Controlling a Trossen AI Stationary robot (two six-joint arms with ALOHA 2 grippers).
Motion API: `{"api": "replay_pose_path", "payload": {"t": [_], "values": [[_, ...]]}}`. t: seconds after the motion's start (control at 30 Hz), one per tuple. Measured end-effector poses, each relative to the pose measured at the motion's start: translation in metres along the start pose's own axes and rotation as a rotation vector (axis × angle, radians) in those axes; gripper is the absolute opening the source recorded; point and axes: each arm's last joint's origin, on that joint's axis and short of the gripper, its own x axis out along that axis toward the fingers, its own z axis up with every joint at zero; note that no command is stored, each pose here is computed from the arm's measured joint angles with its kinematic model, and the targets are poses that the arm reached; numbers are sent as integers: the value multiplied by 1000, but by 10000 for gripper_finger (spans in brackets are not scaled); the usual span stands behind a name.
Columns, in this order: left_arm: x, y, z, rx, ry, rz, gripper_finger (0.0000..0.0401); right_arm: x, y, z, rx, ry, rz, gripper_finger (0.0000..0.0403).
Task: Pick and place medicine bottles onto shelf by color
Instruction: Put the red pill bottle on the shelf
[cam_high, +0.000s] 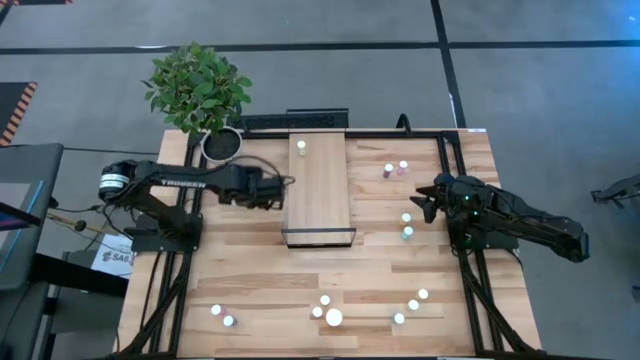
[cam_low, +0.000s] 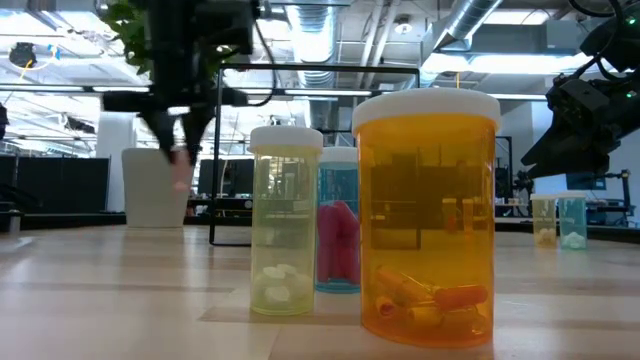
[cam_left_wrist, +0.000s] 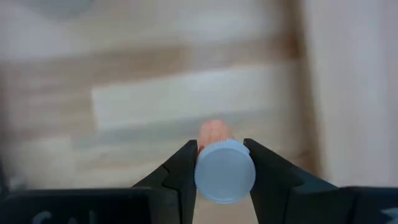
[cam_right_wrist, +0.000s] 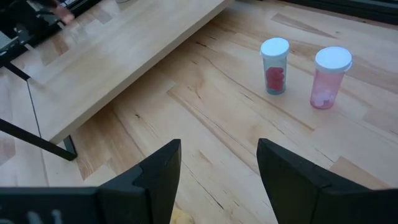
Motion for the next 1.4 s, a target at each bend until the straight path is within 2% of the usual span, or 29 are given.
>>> {"api": "replay_pose_path", "payload": {"t": [0.37, 0.63, 1.03, 1.4], "values": [[6, -60, 70, 127, 44, 14, 103, 0, 0, 0, 0, 0, 0, 234], [14, -88, 107, 130, -3, -28, 103, 0, 0, 0, 0, 0, 0, 234], [46, -109, 136, 92, 68, -7, 103, 0, 0, 0, 0, 0, 0, 234], [49, -105, 143, 33, 63, 3, 103, 0, 0, 0, 0, 0, 0, 234]]}}
